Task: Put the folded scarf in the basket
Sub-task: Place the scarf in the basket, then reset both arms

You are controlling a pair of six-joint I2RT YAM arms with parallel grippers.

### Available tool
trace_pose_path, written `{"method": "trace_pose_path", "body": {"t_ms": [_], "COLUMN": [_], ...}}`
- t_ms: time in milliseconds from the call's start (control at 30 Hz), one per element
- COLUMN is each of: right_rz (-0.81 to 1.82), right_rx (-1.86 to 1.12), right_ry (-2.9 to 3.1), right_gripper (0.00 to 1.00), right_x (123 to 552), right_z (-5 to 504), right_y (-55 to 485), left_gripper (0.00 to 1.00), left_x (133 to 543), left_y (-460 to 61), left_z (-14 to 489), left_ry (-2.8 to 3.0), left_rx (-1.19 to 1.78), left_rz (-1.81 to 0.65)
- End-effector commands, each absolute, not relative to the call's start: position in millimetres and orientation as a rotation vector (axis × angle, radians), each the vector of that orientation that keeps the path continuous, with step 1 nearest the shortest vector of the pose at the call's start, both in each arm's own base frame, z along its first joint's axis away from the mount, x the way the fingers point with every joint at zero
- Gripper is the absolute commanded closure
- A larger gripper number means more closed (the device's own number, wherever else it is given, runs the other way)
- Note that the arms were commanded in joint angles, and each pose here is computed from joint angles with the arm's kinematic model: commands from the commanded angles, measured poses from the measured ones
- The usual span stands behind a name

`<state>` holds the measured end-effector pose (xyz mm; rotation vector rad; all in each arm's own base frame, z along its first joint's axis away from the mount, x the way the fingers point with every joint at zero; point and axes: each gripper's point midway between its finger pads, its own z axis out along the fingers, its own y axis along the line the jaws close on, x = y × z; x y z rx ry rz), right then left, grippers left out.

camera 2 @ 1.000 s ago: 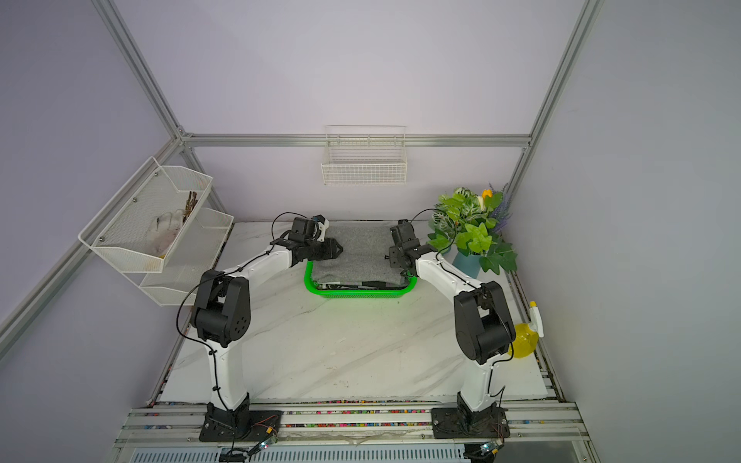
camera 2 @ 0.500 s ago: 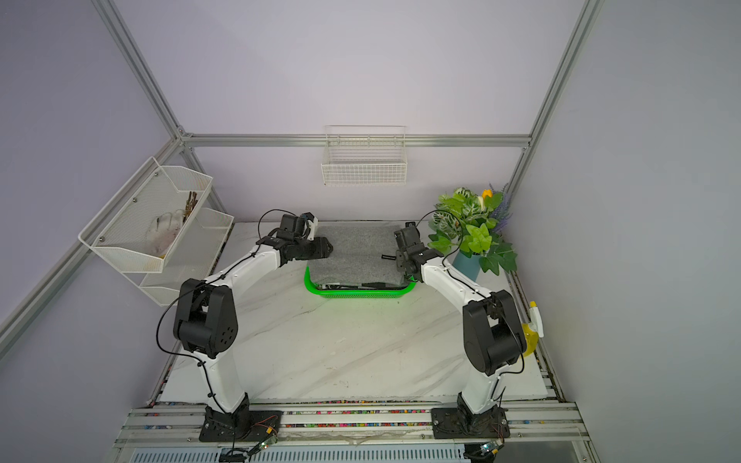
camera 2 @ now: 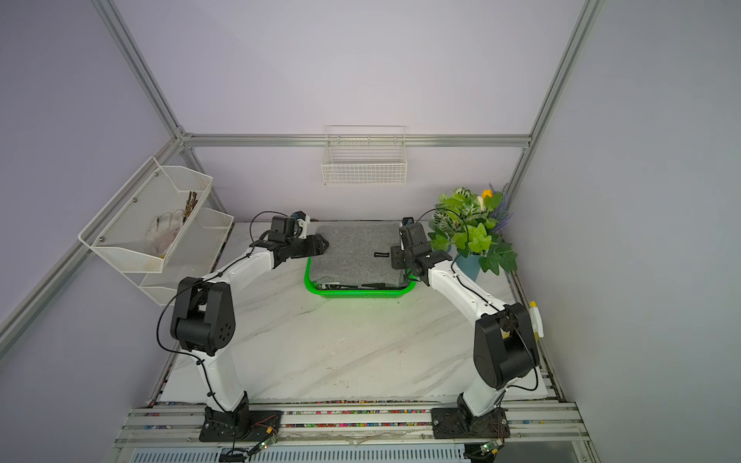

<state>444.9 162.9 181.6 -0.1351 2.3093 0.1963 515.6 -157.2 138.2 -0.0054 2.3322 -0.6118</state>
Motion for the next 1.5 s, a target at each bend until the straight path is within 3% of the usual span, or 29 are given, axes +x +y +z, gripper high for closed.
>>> {"method": "trace_pose_path", "body": {"t_ms": [0, 100, 267, 400, 533, 700, 867, 1100, 1400, 1467], "right_rz": [0.329, 0.307, 0.287, 0.281, 0.14, -0.142, -0.218, -0.057, 0.07, 0.115], "right_rx": [-0.167, -0.19, -0.202, -0.224, -0.19, -0.121, -0.104, -0.194, -0.232, -0.231], "right_ry": [2.253, 2.214, 2.227, 2.198, 2.271, 2.321, 2.382, 2.318, 2.086, 2.02], "right_gripper": [0.39, 0.39, 0.45, 0.55, 0.66, 0.67, 0.67, 0.64, 0.39, 0.01], "right_x": [430, 434, 450, 459, 487, 497, 493, 484, 448, 438], "right_z": [200, 210, 202, 195, 168, 144, 115, 148, 247, 261], "right_y": [184, 191, 208, 219, 208, 169, 144, 176, 206, 204], "left_gripper": [0.27, 0.26, 0.26, 0.25, 0.25, 0.24, 0.24, 0.24, 0.17, 0.0], "left_x": [507, 501, 502, 506, 509, 505, 504, 500, 469, 457], "left_y": [-135, -137, -162, -163, -165, -159, -147, -144, -84, -70], "left_z": [188, 215, 189, 166, 176, 186, 184, 189, 231, 235], "left_ry": [2.191, 2.161, 2.225, 2.267, 2.239, 2.224, 2.236, 2.234, 2.143, 2.102], "left_rx": [-0.061, -0.033, 0.041, 0.035, 0.043, 0.056, 0.037, 0.025, -0.025, 0.006], "left_rz": [-0.571, -0.578, -0.604, -0.586, -0.598, -0.545, -0.504, -0.527, -0.263, -0.15]}}
